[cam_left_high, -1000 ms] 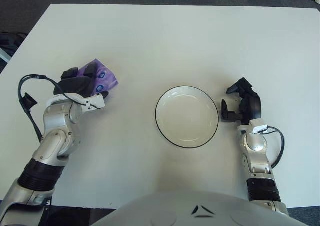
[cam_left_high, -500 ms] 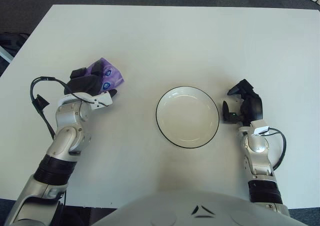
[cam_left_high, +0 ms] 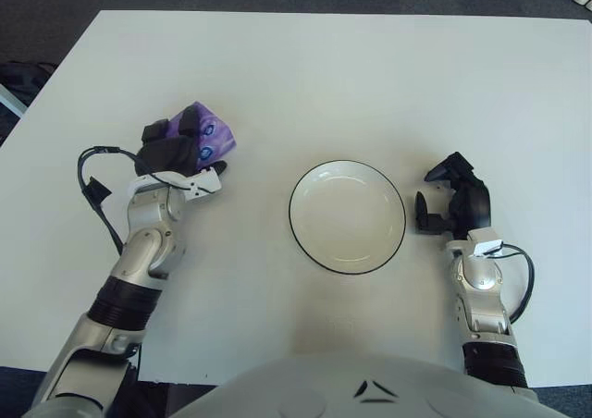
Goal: Put the tissue paper into the plate.
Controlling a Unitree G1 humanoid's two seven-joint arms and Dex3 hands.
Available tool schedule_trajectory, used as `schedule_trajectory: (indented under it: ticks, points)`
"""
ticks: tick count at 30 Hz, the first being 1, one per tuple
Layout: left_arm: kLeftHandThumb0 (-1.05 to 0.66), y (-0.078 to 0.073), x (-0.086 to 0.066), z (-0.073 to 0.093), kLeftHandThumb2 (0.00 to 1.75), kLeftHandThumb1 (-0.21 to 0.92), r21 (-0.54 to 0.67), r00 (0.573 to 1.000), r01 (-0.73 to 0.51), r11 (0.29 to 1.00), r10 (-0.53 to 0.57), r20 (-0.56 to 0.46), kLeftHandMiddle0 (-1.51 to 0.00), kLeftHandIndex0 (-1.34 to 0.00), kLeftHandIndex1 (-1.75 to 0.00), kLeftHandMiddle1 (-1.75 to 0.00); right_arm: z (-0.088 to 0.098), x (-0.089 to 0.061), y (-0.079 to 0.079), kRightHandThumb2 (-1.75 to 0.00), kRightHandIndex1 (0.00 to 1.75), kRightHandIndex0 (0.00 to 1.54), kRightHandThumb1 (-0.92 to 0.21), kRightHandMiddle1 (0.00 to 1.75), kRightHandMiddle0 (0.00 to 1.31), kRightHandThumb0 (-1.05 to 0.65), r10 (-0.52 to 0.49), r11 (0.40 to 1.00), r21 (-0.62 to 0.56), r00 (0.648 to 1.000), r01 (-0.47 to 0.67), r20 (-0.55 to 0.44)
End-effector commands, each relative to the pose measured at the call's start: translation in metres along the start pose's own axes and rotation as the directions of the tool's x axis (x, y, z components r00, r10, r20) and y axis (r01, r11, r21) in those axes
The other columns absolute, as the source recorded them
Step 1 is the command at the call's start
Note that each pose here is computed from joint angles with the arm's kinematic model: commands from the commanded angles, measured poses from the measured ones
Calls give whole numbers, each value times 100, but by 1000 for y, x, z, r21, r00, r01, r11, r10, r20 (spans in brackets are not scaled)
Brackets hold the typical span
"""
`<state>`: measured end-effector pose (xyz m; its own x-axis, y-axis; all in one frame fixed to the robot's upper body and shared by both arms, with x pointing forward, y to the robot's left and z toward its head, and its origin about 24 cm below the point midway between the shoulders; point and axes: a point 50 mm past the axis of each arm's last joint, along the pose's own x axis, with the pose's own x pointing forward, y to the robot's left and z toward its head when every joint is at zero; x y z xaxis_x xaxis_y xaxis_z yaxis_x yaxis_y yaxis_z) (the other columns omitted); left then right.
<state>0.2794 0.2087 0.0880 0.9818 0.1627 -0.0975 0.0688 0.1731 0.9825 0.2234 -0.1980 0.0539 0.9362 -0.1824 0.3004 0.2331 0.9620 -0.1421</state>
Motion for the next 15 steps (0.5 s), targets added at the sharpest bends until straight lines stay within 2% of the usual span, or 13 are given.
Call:
schedule_trajectory:
  ticks: [1, 7, 10, 13, 14, 15]
  points:
    - [-105, -51, -8, 6, 59, 92, -51, 979, 206, 977, -205, 21, 0, 0, 0, -52, -13, -11, -4, -172, 173, 89, 3, 175, 64, -1, -1, 1000, -5, 997, 1, -82]
    - [-105, -71, 4, 8, 53, 92, -131, 989, 144, 981, -146, -5, 0, 0, 0, -53, -13, -12, -6, -172, 171, 90, 4, 175, 64, -1, -6, 1000, -8, 996, 5, -84]
    - [-105, -74, 6, 9, 48, 92, -158, 993, 114, 981, -118, -15, 0, 0, -6, -55, -13, -12, -6, -171, 170, 90, 4, 175, 64, -1, -6, 1000, -10, 996, 5, -84]
    - [-105, -77, 7, 10, 45, 91, -193, 996, 71, 979, -79, -31, 0, 0, -15, -58, -13, -13, -7, -171, 169, 91, 4, 175, 64, -1, -7, 1000, -14, 996, 6, -86]
    - [-105, -79, 8, 10, 44, 90, -203, 997, 60, 977, -68, -36, 0, 0, -23, -65, -13, -13, -8, -171, 168, 91, 4, 175, 64, -1, -8, 1000, -16, 996, 6, -86]
    - [-105, -81, 8, 10, 44, 87, -213, 997, 48, 976, -58, -42, 0, 0, -39, -80, -13, -13, -8, -170, 167, 91, 4, 175, 64, -1, -9, 1000, -19, 996, 7, -87]
